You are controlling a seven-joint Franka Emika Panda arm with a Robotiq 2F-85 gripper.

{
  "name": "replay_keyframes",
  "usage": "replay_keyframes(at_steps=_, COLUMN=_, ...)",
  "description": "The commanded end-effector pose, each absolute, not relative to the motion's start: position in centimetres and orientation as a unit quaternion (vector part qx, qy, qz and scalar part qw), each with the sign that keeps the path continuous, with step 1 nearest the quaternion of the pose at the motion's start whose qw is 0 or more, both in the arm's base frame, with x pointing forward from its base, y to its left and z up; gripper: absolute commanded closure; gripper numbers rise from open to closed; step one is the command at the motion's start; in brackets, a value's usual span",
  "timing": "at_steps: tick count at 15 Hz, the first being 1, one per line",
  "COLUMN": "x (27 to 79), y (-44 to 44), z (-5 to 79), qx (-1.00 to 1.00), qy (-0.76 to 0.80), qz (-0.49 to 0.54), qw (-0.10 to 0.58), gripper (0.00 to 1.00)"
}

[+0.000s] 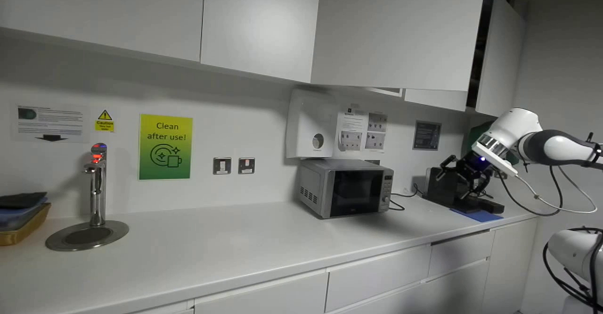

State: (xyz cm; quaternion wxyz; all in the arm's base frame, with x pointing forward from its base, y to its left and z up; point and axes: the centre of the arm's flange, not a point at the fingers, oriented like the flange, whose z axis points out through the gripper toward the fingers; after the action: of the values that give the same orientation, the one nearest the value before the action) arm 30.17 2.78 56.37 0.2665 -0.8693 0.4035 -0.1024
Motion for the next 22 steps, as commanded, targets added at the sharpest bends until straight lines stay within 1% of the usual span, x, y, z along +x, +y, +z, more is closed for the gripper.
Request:
replay_keyframes(at_steps=1, x=30.9, y=0.6, z=56.6, qx=-0.867, qy=0.407, qz=-0.105, qw=0.267, gripper=0.00)
replay_keyframes(at_steps=10, x=31.8, y=-3.2, z=56.6, qx=-0.856, qy=0.427, qz=-0.115, qw=0.268, gripper=0.00)
replay_keyframes(at_steps=22, x=35.0, y=-7.9, z=55.9, qx=-0.849, qy=0.432, qz=-0.107, qw=0.285, gripper=0.00)
